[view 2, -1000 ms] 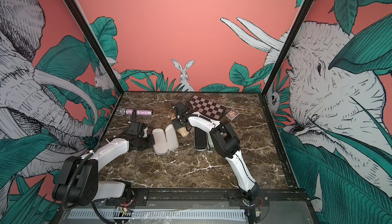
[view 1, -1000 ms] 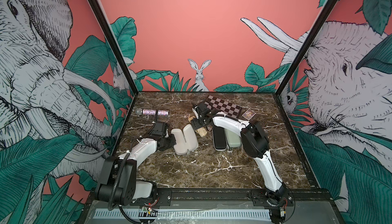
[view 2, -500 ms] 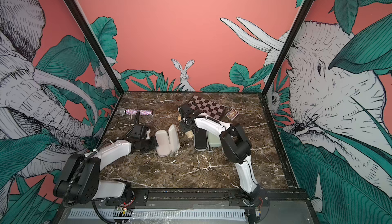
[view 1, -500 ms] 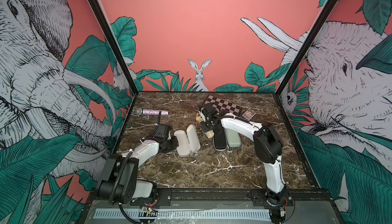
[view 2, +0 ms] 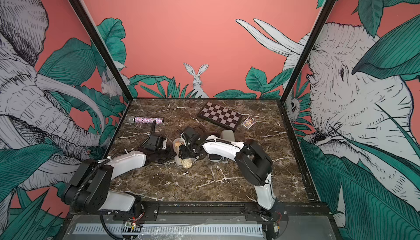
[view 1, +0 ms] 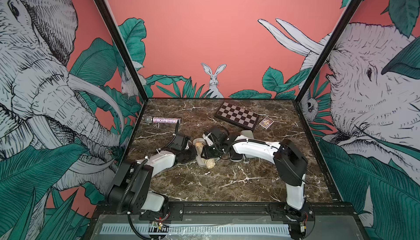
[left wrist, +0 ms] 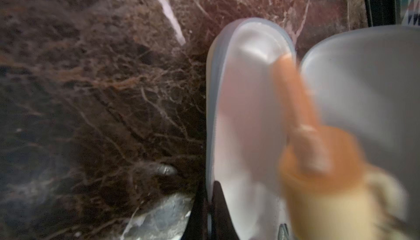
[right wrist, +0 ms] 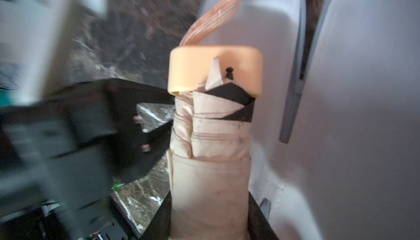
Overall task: Put umbrellas into zippered umbrella sleeves
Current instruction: Place the umbrella in the umbrella sleeve.
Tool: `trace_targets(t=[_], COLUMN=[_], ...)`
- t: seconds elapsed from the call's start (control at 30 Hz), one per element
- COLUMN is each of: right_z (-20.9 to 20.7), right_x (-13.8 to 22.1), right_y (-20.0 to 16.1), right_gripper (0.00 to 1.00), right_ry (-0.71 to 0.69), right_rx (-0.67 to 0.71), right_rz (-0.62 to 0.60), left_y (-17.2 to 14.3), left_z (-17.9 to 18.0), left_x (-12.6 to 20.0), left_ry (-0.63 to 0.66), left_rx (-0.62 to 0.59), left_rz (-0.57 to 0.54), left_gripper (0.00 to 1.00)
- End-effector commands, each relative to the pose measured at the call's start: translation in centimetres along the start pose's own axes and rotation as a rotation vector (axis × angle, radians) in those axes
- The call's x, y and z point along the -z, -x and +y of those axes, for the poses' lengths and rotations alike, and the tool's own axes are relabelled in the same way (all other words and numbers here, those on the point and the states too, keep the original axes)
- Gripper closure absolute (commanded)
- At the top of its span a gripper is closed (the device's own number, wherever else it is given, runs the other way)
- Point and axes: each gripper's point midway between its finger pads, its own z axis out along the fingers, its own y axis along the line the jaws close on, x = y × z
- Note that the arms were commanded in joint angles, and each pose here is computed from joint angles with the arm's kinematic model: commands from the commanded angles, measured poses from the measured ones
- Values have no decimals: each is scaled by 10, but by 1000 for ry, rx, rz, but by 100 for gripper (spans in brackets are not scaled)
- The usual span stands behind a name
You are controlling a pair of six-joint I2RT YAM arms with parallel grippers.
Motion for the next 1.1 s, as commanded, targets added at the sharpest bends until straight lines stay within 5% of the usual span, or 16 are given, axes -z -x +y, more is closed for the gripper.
trace_targets(t=[0.0, 0.6, 0.77, 0.83, 0.9, 1.07], right_z=[10, -31, -41, -40, -32, -14], right_x=[15, -39, -49, -50, -41, 6], right_y=[4, 33, 45, 45, 47, 58], right_gripper=[93, 86, 75, 63, 49, 39], right_ry=[37, -200, -242, -234, -204, -88], right_rx=[-70, 13, 129, 148, 155, 108], right_rz=[12, 54, 3, 15, 9, -57], left_y=[-3, -20, -23, -23, -23, -22], left_z=[-4, -29, -26, -26, -27, -27], left_x=[1, -16, -17, -17, -16, -14], left_ry=[-31, -63, -51, -49, -49, -50], left_rx=[16, -55, -64, -61, -64, -61], left_rz=[-14, 30, 43, 44, 45, 36], left_gripper=[95, 96, 96, 96, 96, 96])
